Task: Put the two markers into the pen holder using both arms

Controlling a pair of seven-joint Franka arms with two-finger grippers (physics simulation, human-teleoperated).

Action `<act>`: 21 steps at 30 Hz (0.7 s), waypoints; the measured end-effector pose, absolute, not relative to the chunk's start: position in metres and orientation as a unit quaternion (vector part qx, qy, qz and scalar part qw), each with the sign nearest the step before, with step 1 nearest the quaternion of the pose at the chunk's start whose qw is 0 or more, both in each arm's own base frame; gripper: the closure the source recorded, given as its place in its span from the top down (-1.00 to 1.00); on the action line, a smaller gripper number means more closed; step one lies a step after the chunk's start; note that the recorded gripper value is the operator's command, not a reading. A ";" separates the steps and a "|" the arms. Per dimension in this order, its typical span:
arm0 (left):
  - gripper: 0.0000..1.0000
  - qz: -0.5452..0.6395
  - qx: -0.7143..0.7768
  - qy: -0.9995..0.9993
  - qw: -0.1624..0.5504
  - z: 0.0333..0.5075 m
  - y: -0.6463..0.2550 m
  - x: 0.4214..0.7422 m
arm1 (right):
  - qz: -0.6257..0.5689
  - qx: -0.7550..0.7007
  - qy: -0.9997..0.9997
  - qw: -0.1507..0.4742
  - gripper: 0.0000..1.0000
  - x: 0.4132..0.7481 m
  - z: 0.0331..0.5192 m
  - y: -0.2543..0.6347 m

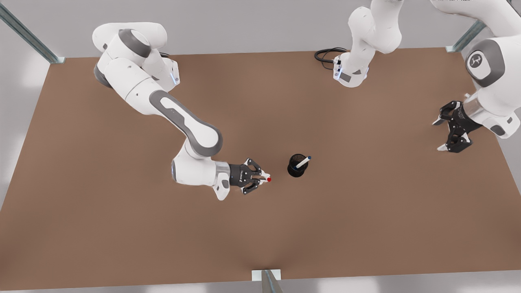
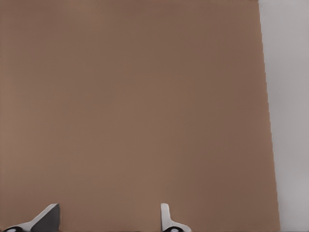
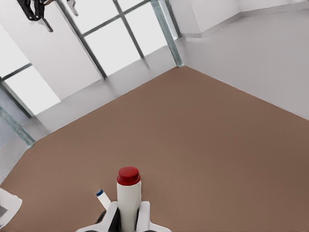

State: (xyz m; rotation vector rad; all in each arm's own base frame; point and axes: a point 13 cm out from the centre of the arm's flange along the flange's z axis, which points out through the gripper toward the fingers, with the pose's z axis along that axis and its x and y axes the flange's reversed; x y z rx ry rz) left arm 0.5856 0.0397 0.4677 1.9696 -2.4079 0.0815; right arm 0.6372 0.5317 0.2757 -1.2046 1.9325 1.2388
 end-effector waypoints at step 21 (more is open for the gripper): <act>1.00 -0.021 0.172 -0.977 0.126 0.375 -0.098 0.564 | 0.442 -0.509 0.652 0.347 -0.51 0.580 0.233 0.659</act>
